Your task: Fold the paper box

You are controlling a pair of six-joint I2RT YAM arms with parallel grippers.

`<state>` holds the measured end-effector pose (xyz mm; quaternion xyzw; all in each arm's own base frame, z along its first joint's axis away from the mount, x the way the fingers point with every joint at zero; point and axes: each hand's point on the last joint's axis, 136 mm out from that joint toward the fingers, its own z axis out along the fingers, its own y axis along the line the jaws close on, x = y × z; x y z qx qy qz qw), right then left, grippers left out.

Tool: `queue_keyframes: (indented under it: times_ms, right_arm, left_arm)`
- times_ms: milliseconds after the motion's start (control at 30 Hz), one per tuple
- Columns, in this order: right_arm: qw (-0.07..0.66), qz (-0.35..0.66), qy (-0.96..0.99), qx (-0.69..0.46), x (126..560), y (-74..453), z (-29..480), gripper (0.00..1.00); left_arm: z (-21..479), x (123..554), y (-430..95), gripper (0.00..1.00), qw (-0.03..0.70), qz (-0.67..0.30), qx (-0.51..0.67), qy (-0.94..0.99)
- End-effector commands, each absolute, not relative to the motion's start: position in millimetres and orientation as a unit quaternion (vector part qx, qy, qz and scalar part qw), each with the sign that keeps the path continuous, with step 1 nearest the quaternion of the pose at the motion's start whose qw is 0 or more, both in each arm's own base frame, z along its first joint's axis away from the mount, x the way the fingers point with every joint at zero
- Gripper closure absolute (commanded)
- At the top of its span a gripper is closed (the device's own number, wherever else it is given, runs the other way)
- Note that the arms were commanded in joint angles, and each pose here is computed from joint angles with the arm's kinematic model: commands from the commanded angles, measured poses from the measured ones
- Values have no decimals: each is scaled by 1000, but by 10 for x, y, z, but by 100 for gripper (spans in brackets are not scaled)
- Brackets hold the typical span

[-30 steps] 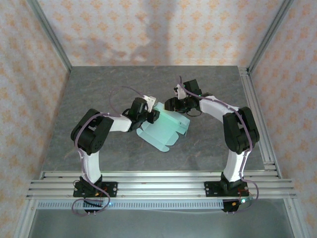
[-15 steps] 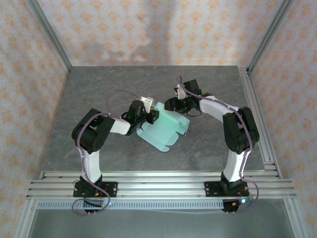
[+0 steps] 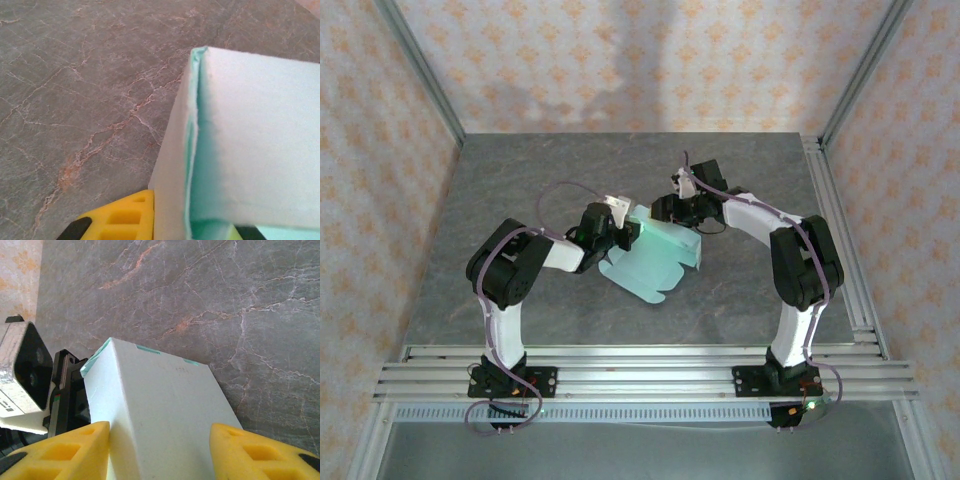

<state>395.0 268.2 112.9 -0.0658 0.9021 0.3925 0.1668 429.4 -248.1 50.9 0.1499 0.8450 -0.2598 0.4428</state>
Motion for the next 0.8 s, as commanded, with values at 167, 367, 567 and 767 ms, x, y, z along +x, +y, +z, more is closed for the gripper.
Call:
queue_keyframes:
  times_ms: [167,367,567,767]
  right_arm:
    - [208,380,900,-38,3931,2520,1435,44]
    - [267,390,880,40,4137,2153,1691,44]
    - [248,412,876,38,4120,2138,1651,44]
    - [219,439,871,31,4085,2234,1540,45]
  left_arm:
    - [821,4344,-2488,100,451,-277,146,835]
    - [1015,4272,-2585,100,449,-308,171,821]
    - [1128,4241,-2662,100,447,-333,179,811]
    - [1369,4146,-2768,100,446,-372,198,790]
